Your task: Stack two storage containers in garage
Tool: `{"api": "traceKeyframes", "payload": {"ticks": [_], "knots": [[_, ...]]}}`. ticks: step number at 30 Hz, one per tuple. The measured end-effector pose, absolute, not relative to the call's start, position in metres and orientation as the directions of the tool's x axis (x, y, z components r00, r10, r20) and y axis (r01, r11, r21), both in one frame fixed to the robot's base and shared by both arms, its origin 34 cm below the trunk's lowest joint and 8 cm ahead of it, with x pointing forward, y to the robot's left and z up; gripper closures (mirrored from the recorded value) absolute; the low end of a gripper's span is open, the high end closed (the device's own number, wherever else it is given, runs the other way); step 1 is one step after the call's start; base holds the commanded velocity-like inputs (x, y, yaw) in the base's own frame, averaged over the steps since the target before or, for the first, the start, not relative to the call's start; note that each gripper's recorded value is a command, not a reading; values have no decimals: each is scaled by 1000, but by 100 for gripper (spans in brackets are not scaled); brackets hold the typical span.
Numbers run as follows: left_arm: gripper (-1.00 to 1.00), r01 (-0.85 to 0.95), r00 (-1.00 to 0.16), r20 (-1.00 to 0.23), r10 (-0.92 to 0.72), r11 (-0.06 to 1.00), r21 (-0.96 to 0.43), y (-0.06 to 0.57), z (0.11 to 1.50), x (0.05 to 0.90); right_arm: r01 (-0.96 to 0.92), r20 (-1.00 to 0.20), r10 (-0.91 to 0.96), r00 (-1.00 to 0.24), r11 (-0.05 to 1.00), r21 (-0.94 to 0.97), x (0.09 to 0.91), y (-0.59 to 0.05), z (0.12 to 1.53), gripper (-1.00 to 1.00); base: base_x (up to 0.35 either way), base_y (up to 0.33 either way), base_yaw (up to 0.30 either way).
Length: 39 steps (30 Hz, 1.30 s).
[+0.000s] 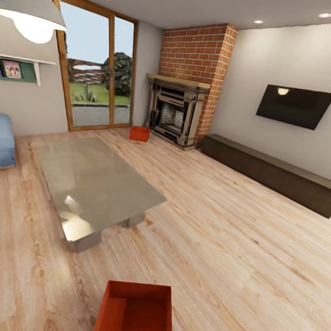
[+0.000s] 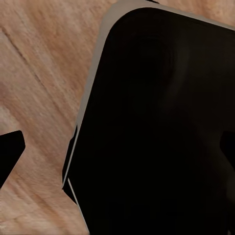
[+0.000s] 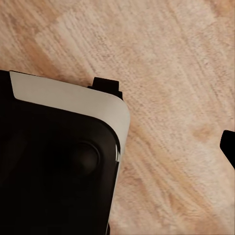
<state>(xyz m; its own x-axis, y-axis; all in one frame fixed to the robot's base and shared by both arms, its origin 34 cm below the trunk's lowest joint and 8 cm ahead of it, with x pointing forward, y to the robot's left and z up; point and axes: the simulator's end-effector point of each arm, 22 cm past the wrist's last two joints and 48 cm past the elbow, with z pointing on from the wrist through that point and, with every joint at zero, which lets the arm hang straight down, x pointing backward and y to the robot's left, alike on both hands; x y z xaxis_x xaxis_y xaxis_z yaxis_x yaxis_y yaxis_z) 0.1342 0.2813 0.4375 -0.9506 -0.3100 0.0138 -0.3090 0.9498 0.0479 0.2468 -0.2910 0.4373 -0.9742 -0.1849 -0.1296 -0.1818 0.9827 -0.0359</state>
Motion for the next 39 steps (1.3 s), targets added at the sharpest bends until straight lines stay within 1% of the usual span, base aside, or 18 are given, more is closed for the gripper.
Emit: {"api": "traceKeyframes", "payload": {"ticks": [39], "knots": [[-100, -306, -948, 75, -310, 950, 67, 281, 439, 110, -184, -69, -185, -980, 983, -24, 222, -291, 431, -100, 0, 0, 0]]}}
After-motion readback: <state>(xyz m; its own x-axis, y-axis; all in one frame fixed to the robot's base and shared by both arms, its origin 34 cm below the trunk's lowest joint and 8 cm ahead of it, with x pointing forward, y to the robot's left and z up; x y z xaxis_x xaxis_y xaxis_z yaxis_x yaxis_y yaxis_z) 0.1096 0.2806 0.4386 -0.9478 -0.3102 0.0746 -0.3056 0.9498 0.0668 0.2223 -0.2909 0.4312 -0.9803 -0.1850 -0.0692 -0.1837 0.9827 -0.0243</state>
